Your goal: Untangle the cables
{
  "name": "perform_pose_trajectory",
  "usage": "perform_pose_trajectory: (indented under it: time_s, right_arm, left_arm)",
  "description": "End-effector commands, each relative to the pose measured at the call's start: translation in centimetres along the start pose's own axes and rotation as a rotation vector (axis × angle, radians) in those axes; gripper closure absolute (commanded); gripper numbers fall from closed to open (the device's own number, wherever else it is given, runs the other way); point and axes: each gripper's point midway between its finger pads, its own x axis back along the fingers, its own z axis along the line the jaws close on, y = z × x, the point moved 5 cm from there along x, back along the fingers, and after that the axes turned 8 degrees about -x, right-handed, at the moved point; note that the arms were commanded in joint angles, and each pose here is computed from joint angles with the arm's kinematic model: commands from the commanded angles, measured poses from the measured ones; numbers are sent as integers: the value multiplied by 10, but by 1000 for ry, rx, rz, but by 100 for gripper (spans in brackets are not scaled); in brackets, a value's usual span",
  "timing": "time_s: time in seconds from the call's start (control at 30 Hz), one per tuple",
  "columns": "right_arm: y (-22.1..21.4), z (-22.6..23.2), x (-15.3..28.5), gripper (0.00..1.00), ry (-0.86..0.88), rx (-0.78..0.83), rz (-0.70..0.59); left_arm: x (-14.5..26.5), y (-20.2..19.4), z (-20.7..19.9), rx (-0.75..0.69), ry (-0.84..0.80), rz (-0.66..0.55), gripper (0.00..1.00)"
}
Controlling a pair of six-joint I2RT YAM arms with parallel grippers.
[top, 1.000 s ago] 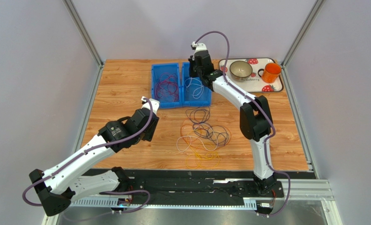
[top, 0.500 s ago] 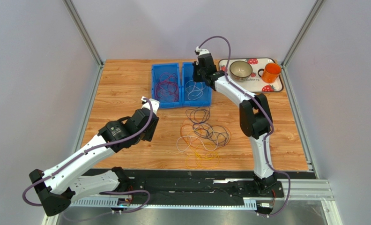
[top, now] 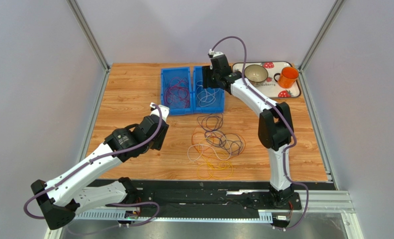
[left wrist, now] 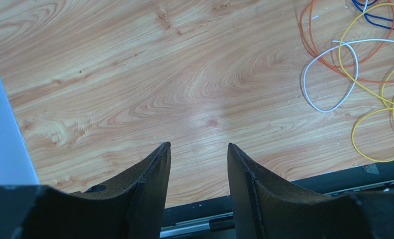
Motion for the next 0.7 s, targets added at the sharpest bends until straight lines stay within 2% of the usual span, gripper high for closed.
perform_pose_trajectory:
  time_s: [0.0, 0.1, 0.13, 0.2, 0.33, 0.43, 0.5, 0.53, 0.57, 0.67]
  right_arm:
    - [56, 12, 81, 37, -9, -15, -151]
    - [49, 12, 108, 37, 12, -42, -150]
    - [31, 7, 106, 37, 6, -43, -109]
    - [24, 9, 123, 37, 32, -47, -110]
    - [-26, -5, 132, 38, 11, -51, -12]
    - [-46, -9, 149, 39, 27, -85, 23]
    - [-78, -17, 151, 40, 29, -117, 91]
    - [-81, -15, 159, 40, 53, -129, 77]
    - [-103, -23, 158, 40, 34, -162, 118]
    - [-123, -21, 171, 42, 93, -212, 154]
  left_arm:
    - [1, 3, 3, 7, 16, -12, 45]
    - [1, 4, 2, 8, 13, -15, 45]
    - [1, 4, 2, 7, 11, -14, 45]
    - [0, 3, 1, 4, 7, -12, 45]
    - [-2, 4, 0, 0, 7, -4, 45]
    - [-4, 4, -1, -7, 10, 7, 45]
    - [-3, 4, -1, -12, 4, 10, 46]
    - [-1, 6, -1, -1, 3, 5, 48]
    - [0, 7, 0, 10, 6, -2, 48]
    - [4, 15, -8, 75, -44, -31, 49]
